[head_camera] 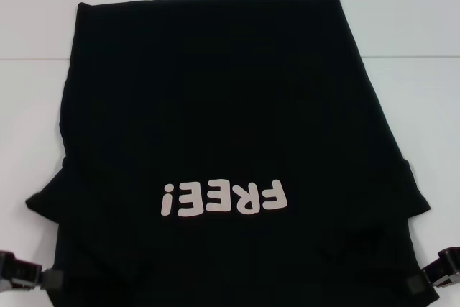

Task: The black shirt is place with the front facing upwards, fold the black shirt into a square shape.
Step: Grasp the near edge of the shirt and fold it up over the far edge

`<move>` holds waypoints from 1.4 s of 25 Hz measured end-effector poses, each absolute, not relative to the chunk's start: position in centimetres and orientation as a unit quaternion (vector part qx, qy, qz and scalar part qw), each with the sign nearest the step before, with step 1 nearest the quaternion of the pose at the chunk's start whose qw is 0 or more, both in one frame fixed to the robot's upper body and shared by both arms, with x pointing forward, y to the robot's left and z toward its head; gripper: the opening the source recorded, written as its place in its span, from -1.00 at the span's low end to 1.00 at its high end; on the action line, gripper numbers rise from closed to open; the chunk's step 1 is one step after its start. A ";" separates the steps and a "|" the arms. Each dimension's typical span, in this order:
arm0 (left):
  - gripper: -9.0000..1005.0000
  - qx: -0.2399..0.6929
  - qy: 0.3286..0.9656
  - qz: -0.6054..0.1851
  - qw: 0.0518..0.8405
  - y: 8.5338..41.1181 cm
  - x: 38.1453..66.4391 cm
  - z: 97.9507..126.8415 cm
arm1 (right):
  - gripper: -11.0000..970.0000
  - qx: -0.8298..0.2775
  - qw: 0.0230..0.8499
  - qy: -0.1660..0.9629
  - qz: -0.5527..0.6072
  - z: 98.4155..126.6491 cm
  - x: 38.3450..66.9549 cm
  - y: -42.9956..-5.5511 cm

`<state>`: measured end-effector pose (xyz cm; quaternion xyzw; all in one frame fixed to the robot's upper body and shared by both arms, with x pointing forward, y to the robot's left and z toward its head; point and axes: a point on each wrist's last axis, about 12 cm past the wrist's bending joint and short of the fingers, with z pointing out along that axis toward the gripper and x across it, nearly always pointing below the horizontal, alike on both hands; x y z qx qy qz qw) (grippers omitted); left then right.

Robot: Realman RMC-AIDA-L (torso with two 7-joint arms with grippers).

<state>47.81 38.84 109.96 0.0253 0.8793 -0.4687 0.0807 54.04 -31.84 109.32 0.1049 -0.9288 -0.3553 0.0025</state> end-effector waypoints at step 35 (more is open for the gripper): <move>-0.95 -0.101 0.879 -0.399 0.242 34.4 59.5 110.7 | -0.90 0.040 -0.229 -0.906 -0.352 113.6 63.2 -28.6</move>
